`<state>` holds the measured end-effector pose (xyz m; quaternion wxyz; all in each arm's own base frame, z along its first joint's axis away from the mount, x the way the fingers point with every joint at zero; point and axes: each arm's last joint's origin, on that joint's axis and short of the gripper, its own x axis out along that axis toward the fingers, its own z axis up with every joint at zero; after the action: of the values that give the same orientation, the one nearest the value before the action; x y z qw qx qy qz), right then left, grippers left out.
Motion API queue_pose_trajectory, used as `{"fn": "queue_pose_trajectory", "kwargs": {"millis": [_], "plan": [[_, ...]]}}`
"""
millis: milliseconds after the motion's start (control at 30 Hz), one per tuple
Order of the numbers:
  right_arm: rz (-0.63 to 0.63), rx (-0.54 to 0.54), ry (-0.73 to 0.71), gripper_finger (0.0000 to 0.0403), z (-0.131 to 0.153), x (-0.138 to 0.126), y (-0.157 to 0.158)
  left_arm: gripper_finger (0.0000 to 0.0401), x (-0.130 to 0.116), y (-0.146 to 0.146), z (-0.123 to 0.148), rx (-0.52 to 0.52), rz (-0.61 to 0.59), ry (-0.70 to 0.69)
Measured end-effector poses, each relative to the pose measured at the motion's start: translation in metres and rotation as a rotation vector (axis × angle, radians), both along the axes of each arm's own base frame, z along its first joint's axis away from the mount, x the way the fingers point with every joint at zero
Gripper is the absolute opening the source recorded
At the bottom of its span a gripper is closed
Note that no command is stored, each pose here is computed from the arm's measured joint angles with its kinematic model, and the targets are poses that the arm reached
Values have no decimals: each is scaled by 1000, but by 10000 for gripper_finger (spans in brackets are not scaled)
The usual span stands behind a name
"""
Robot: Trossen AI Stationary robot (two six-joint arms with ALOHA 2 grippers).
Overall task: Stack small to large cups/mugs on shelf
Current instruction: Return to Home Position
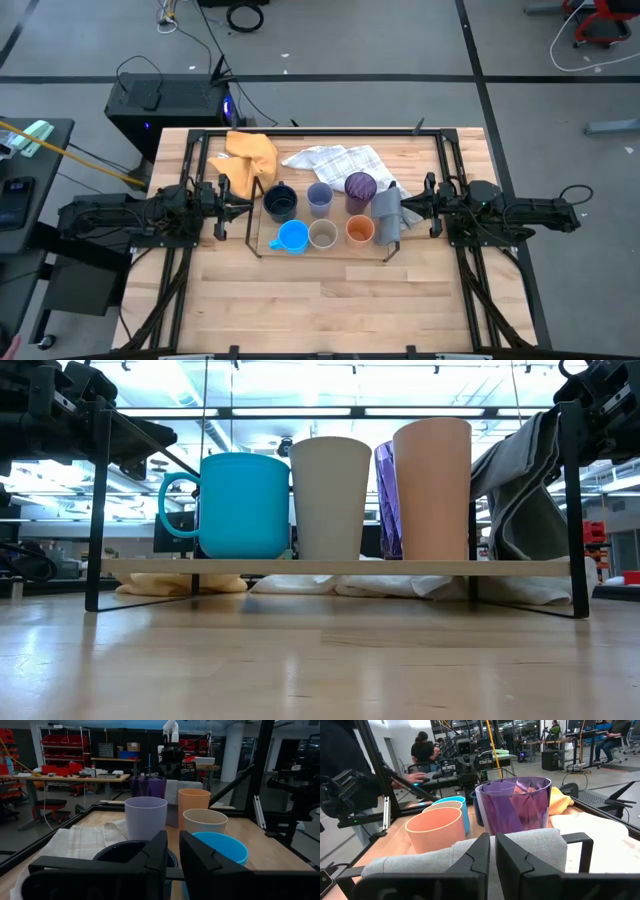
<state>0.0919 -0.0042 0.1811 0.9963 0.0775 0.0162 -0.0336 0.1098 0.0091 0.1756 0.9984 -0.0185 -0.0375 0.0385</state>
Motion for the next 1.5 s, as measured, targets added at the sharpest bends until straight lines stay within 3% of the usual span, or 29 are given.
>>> {"fn": "queue_pose_trajectory", "kwargs": {"millis": [1500], "plan": [[0, 0, 0, 34, 0, 0, 0, 57, 0, 0, 0, 0, 0, 0]]}}
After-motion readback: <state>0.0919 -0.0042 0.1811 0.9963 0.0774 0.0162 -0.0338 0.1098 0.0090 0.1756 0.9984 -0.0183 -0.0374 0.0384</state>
